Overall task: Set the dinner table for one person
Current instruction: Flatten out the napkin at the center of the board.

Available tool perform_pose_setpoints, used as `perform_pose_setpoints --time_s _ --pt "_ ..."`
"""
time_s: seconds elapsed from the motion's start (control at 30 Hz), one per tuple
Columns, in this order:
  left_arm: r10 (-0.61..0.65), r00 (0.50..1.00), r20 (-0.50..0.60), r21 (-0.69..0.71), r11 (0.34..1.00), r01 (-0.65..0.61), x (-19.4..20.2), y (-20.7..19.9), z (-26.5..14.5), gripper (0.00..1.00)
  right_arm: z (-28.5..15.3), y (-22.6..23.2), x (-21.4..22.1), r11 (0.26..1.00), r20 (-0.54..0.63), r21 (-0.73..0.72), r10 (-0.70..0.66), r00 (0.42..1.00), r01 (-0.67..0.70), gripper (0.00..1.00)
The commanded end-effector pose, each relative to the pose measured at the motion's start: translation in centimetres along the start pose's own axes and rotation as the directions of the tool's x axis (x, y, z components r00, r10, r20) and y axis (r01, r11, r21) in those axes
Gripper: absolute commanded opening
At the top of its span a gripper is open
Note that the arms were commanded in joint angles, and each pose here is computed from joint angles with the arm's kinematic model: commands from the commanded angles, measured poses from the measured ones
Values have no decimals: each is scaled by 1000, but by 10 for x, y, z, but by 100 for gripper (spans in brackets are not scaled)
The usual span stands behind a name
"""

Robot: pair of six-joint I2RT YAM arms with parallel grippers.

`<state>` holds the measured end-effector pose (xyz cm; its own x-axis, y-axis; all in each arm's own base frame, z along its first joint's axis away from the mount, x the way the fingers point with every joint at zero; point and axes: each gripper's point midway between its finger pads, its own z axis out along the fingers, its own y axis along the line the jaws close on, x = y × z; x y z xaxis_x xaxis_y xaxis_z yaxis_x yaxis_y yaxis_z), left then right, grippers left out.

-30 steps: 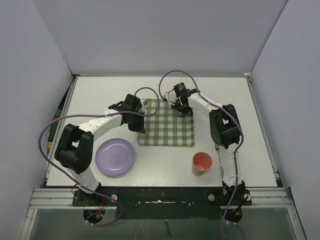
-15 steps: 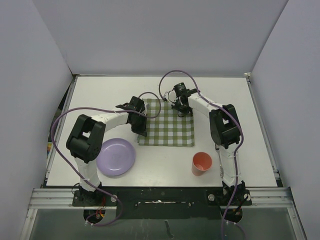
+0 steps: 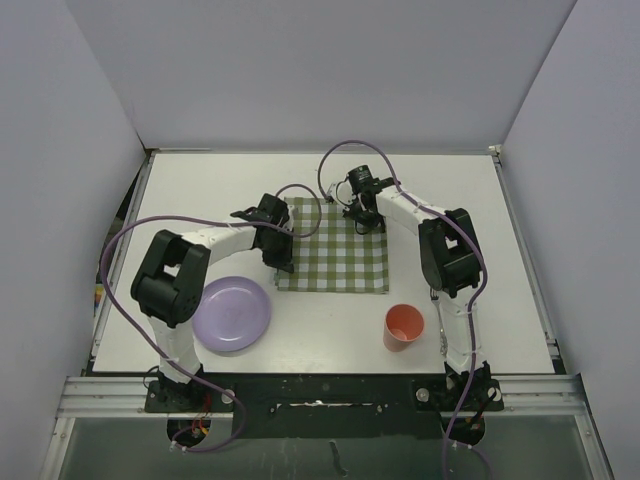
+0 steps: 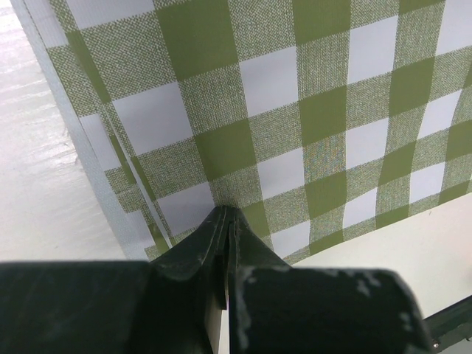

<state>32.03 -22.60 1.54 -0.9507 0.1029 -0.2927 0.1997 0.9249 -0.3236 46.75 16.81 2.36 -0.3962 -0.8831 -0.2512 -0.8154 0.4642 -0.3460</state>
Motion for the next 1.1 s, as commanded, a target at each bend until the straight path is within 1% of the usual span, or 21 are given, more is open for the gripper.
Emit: perform_pose_setpoints --time_s 0.0,0.33,0.53,0.63,0.67,0.77,0.8,0.83,0.87,0.93,1.03,1.07 --pt "-14 997 -74 6 1000 14 30 -4 -6 0 -20 5 -8 1000 39 -17 2 999 -1 0" --pt "-5 999 -54 3 1000 5 29 -8 -16 0 -19 10 -11 1000 35 -17 -16 999 17 0" --pt "-2 998 -58 -1 1000 2 27 -8 -13 0 -20 10 -13 1000 38 -12 -14 999 15 0" --pt "0 1000 -9 -29 1000 0 16 -6 -18 1 -27 5 -19 1000 61 6 2 998 -2 0" --pt "1 1000 27 -35 999 0 8 -6 -23 13 -32 2 -22 1000 76 18 9 997 -10 0" --pt "37 985 170 -56 998 -28 -23 -10 -45 62 -50 -12 -36 997 129 65 20 991 -29 0" --pt "55 975 216 -72 997 -40 -35 -10 -54 84 -57 -18 -40 996 146 84 24 989 -36 1" --pt "74 962 261 -96 994 -51 -47 -9 -64 96 -64 -25 -45 994 165 105 25 986 -43 4" --pt "99 949 300 -119 991 -66 -59 -9 -75 98 -72 -31 -51 991 188 121 26 982 -49 9" --pt "138 924 357 -160 983 -85 -79 -8 -94 98 -88 -41 -61 987 230 152 19 973 -55 20" --pt "161 892 421 -186 978 -89 -104 -7 -121 98 -111 -49 -76 985 287 162 13 958 -62 45" --pt "161 882 443 -192 978 -82 -111 -6 -130 98 -116 -47 -81 987 300 146 16 954 -62 51"
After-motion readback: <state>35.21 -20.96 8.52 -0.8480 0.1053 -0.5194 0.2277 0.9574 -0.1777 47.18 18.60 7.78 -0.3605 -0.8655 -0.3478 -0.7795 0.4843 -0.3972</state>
